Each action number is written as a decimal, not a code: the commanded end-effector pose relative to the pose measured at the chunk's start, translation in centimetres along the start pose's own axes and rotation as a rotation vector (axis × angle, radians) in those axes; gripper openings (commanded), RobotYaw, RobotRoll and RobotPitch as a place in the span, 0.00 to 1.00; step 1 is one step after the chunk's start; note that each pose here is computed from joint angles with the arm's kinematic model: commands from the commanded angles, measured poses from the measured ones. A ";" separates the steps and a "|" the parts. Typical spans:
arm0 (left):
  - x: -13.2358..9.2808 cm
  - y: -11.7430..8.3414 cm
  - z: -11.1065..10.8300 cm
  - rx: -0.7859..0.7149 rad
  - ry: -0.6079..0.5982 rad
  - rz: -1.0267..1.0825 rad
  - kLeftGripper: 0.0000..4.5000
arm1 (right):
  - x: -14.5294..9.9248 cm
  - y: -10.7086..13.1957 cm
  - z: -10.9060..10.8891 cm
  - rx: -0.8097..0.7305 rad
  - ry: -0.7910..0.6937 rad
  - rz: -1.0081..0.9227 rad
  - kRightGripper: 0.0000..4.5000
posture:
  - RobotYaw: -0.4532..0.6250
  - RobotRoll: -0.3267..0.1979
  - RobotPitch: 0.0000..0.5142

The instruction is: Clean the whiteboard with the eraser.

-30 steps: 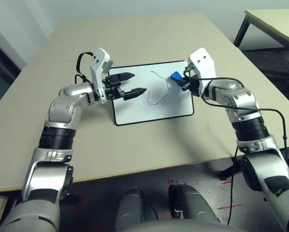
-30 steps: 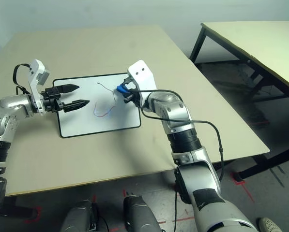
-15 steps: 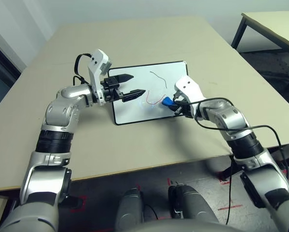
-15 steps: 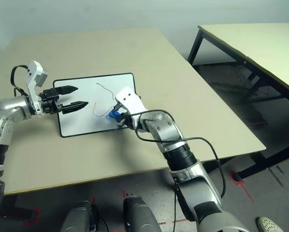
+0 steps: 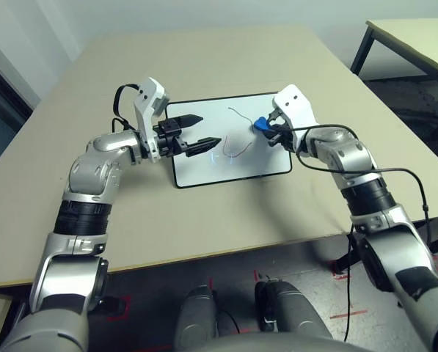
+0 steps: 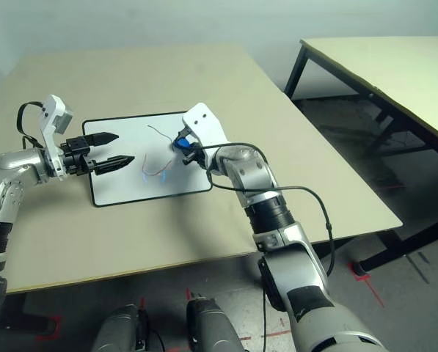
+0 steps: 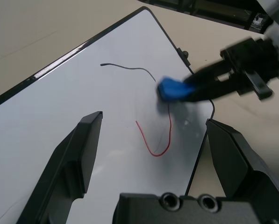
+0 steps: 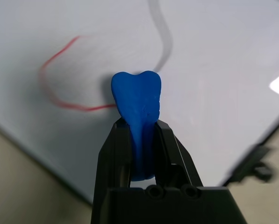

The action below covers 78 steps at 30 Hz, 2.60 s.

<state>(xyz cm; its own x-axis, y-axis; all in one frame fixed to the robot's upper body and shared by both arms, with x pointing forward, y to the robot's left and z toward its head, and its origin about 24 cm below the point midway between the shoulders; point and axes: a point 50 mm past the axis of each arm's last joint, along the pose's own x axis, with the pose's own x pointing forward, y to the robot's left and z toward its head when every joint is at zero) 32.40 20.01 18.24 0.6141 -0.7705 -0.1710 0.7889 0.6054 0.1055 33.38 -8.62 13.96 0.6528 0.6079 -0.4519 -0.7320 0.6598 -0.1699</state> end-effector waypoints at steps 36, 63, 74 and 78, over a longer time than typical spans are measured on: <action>-1.8 -0.9 0.3 -0.003 0.026 0.030 1.00 | 0.5 -2.5 2.2 -0.168 0.038 -0.082 0.13 | 0.40 0.62 0.30; -2.2 -1.1 0.2 -0.010 0.049 0.030 1.00 | 0.0 -1.5 5.2 -0.181 0.018 -0.109 0.13 | 0.40 0.62 0.30; -2.2 -1.3 0.0 -0.021 0.052 0.031 1.00 | -1.7 1.7 2.8 -0.203 0.167 0.010 0.13 | 0.39 0.62 0.30; -2.2 -1.3 -0.1 -0.024 0.054 0.032 1.00 | -1.5 -1.2 5.6 -0.196 0.091 -0.114 0.13 | 0.39 0.62 0.30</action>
<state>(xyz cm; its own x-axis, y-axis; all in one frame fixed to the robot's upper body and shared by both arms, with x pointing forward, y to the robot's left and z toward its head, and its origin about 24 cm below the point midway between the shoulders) 30.23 20.97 18.76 0.6443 -0.7353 -0.2102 0.7624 0.6392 0.1006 33.20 -6.93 18.81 0.6600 0.5255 -0.5369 -0.7429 0.5628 -0.3624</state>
